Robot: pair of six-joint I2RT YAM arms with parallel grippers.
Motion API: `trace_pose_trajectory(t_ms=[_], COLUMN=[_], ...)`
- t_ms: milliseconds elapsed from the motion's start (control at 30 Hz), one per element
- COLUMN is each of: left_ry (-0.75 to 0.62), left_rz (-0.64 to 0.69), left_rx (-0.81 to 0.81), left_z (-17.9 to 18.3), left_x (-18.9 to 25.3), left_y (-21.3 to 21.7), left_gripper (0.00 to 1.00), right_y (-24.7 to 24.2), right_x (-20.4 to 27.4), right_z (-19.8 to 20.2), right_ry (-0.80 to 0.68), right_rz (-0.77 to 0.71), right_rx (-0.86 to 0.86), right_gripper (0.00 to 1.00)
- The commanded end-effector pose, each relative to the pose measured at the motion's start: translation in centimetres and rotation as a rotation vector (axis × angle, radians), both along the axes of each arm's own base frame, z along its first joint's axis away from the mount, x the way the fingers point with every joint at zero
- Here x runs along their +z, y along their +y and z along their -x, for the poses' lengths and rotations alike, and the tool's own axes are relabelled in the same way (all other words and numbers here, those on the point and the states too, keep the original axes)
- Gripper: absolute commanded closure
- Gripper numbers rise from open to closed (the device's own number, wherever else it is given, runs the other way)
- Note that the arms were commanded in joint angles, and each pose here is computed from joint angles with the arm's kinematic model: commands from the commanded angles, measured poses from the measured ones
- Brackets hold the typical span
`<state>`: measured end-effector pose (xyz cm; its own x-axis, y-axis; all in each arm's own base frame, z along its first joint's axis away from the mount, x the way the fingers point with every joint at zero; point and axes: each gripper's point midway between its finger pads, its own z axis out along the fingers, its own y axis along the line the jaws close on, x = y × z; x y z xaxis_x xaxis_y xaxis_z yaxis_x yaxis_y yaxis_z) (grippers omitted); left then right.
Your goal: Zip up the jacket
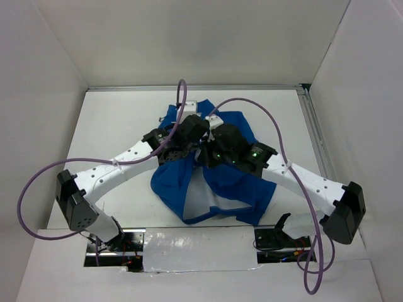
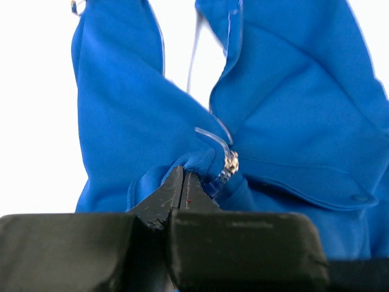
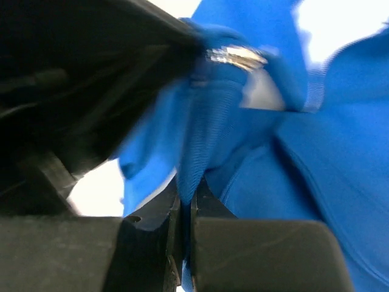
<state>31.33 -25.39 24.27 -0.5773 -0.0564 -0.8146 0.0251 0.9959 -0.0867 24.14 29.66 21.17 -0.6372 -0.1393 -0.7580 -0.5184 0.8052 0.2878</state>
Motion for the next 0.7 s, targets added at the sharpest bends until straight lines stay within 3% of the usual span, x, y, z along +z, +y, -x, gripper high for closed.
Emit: trace_pose_trajectory(t_ms=[0, 67, 133, 333, 400, 533, 567, 600, 667], left_ry=[-0.026, 0.013, 0.047, 0.068, 0.038, 0.066, 0.073, 0.088, 0.133], left_rz=[-0.003, 0.022, 0.068, 0.182, 0.221, 0.313, 0.326, 0.334, 0.363], left_rx=[0.202, 0.208, 0.197, -0.007, -0.077, -0.243, -0.261, -0.278, -0.317], left_z=[-1.3, -0.8, -0.1, 3.0, 4.1, 7.2, 7.6, 8.1, 9.3], left_x=[0.4, -0.3, -0.7, -1.0, 0.5, 1.5, 1.5, 1.3, 1.2], left_y=[2.7, 2.4, 1.8, 0.1, 0.4, -0.3, -0.5, -0.5, -0.9], left_gripper=[1.0, 1.0, 1.0, 1.0, 1.0, 1.0, 0.96, 0.81, 0.66], right_y=[3.0, 3.3, 3.4, 0.6, 0.1, -0.8, -0.8, -0.8, -0.7], right_x=[5.3, 5.8, 5.3, 0.7, 0.3, -0.1, 0.0, -0.1, 0.1], right_z=[6.6, 7.4, 6.5, -0.4, -0.6, -0.2, 0.0, 0.4, 0.9], right_ry=[0.031, 0.045, 0.051, 0.053, 0.039, -0.004, -0.014, -0.028, -0.034], right_rz=[-0.301, -0.35, -0.342, -0.198, -0.169, -0.132, -0.133, -0.124, -0.126], right_rx=[0.452, 0.512, 0.469, 0.022, 0.005, 0.011, 0.022, 0.048, 0.072], right_gripper=[1.0, 1.0, 1.0, 1.0, 0.95, 1.0, 1.0, 1.0, 1.0])
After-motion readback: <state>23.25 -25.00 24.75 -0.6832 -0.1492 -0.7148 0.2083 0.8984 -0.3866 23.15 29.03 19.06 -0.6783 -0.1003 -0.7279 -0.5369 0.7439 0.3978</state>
